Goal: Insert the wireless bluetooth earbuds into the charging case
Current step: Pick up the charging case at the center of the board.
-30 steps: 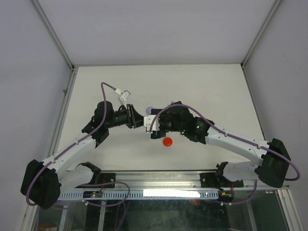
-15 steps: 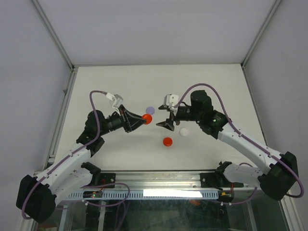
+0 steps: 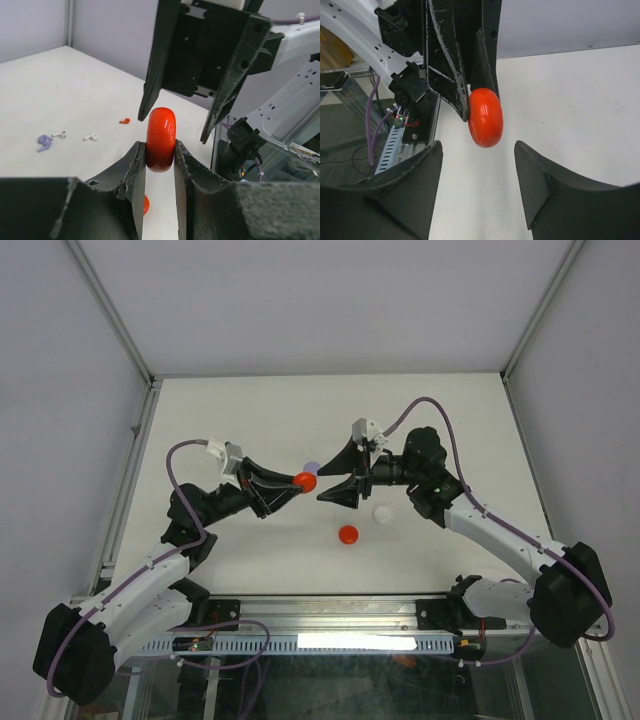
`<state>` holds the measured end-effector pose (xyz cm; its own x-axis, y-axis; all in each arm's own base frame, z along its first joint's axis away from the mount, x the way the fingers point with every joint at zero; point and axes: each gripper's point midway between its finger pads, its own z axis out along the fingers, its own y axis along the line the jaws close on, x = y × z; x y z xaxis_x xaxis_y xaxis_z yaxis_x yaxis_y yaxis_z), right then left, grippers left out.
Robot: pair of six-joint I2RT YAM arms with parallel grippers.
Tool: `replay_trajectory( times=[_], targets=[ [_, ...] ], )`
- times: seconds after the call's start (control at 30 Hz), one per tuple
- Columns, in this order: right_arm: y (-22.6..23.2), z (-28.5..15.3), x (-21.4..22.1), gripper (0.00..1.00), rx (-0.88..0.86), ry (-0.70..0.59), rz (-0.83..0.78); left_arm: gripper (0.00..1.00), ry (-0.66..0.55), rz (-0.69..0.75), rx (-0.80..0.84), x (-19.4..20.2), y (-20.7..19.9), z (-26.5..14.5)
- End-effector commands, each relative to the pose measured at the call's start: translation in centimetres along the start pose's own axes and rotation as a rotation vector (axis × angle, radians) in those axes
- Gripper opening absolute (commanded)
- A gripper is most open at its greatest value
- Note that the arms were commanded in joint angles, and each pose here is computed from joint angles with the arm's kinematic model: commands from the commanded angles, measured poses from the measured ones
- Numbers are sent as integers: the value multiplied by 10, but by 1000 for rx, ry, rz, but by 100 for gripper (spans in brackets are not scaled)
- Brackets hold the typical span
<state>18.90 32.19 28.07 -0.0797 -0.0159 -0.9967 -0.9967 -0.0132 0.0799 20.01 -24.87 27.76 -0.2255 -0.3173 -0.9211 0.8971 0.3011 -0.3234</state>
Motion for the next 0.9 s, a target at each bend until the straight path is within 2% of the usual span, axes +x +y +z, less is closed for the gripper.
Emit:
replay_trajectory(
  times=[0.0,0.37,0.6,0.87],
  targets=[
    [4,6,-24,60,-37,-97,32,0,-109,119,130,-27,-26,1],
    [6,11,-34,50,-87,-163,97,3,-116,130,189,-26,-35,1],
    [10,12,-34,43,-114,-158,108,7,-111,135,209,-25,-39,0],
    [14,11,-36,18,-135,-124,110,12,-69,146,208,-18,-38,-1]
  ],
)
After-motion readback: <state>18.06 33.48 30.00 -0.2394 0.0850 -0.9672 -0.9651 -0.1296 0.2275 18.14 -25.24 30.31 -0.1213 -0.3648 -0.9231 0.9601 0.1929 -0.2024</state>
